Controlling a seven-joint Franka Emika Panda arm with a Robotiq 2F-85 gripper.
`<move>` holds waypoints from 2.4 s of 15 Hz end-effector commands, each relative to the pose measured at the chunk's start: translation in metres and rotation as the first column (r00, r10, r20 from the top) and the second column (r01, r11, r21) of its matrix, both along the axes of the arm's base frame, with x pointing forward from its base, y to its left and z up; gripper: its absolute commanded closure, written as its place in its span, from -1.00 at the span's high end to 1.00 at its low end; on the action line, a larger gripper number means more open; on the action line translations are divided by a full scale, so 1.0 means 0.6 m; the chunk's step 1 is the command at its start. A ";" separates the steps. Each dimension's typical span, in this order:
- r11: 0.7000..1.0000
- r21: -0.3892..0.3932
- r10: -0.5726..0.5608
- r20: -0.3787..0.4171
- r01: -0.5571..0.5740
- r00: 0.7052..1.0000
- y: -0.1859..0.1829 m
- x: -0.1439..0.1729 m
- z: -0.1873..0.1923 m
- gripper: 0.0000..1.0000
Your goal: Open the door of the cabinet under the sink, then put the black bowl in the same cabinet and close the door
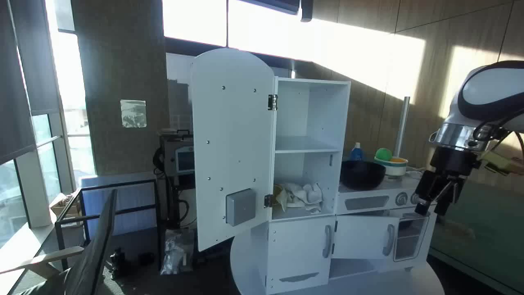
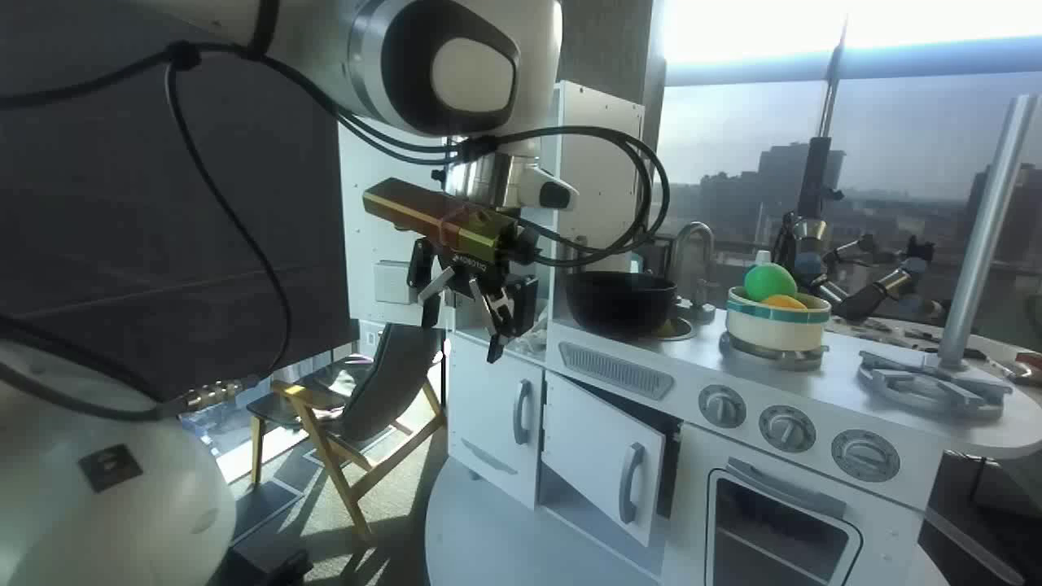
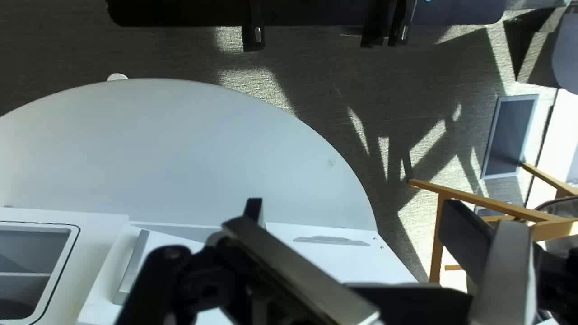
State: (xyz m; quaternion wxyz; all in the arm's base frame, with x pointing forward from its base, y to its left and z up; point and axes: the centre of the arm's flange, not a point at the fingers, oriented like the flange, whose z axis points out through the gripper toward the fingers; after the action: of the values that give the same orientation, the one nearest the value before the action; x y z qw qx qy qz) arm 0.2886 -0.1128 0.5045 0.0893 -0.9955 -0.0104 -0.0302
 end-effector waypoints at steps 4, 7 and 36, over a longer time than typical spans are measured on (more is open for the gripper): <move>1.000 -0.002 -0.002 0.011 0.002 1.000 -0.001 0.000 0.007 1.00; 1.000 -0.002 -0.002 0.011 0.002 1.000 -0.002 0.000 0.007 1.00; 0.894 -0.211 -0.336 0.271 0.396 0.902 -0.142 0.197 -0.284 1.00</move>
State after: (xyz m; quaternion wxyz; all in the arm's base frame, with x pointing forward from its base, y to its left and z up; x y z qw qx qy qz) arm 0.4002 -0.1864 0.3479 -0.0211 -0.9773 0.1477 -0.1501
